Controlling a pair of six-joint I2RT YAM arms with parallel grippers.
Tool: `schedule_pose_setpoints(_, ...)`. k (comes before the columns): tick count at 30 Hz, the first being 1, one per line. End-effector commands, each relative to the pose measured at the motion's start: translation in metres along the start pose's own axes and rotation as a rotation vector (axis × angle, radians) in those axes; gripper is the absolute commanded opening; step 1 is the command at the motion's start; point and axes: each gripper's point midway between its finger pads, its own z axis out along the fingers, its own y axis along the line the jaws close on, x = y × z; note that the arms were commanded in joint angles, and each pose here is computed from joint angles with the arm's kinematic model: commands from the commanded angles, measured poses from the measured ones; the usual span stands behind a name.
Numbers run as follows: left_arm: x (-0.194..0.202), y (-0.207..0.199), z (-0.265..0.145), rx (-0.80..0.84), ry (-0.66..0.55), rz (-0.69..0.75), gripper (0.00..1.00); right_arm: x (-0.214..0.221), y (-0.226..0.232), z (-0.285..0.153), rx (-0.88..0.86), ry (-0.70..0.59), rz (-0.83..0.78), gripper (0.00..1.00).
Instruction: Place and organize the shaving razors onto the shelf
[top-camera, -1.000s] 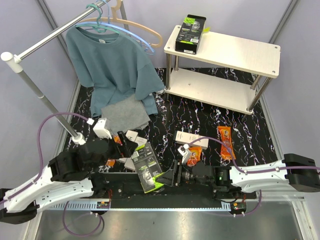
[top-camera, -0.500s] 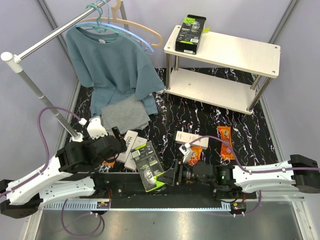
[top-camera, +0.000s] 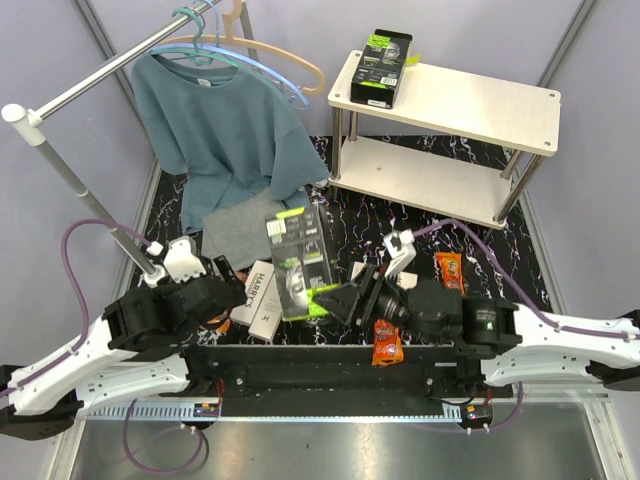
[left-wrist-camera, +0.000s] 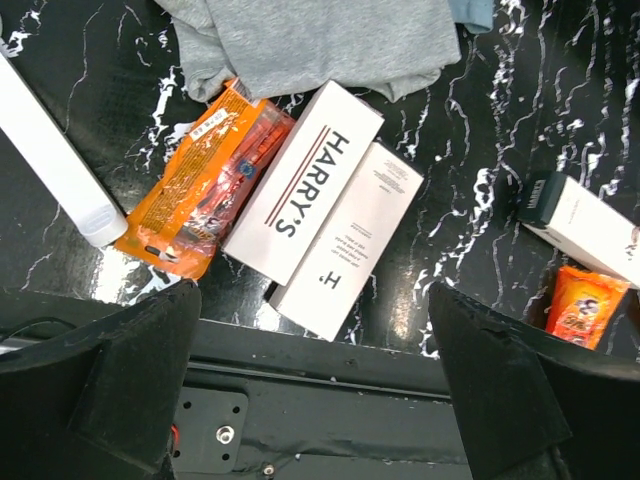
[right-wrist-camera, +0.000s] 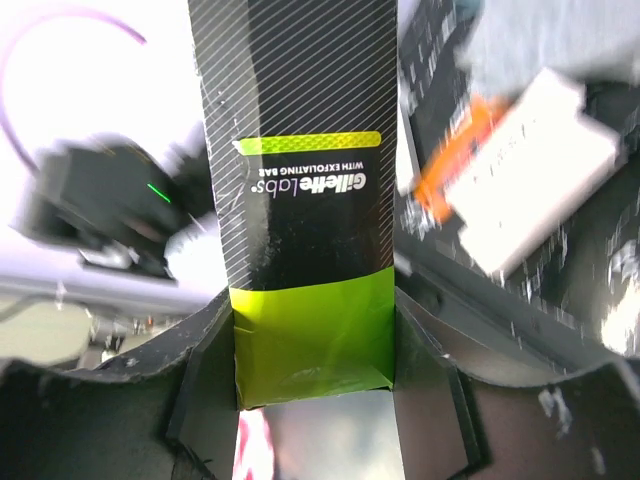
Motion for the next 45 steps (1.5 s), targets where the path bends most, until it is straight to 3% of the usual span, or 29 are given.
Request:
schedule_pose_setpoints(1, 0.006, 0.018, 0.004, -0.065, 0.004, 0.081, 0.99, -0.068, 0.05, -0.003, -0.035, -0.122, -0.07, 0.04)
schedule_pose_setpoints(9, 0.016, 0.009, 0.009, -0.048, 0.039, 0.114, 0.99, -0.09, 0.073, 0.048, -0.094, -0.001, -0.13, 0.04)
schedule_pose_setpoints(13, 0.025, 0.006, 0.012, -0.025, 0.068, 0.115, 0.99, -0.148, 0.072, 0.062, -0.119, -0.043, -0.122, 0.04)
schedule_pose_setpoints(22, 0.058, -0.008, 0.024, 0.019, 0.172, 0.137, 0.99, -0.249, 0.091, 0.056, -0.183, -0.088, -0.173, 0.04)
schedule_pose_setpoints(31, 0.081, -0.02, 0.032, 0.06, 0.243, 0.151, 0.99, -0.357, 0.088, 0.03, -0.169, -0.255, -0.172, 0.01)
schedule_pose_setpoints(37, 0.091, -0.023, 0.033, 0.087, 0.268, 0.148, 0.99, -0.4, 0.067, 0.021, -0.15, -0.296, -0.135, 0.0)
schedule_pose_setpoints(45, 0.101, -0.026, 0.036, 0.106, 0.29, 0.151, 0.99, -0.422, 0.047, 0.011, -0.117, -0.329, -0.115, 0.0)
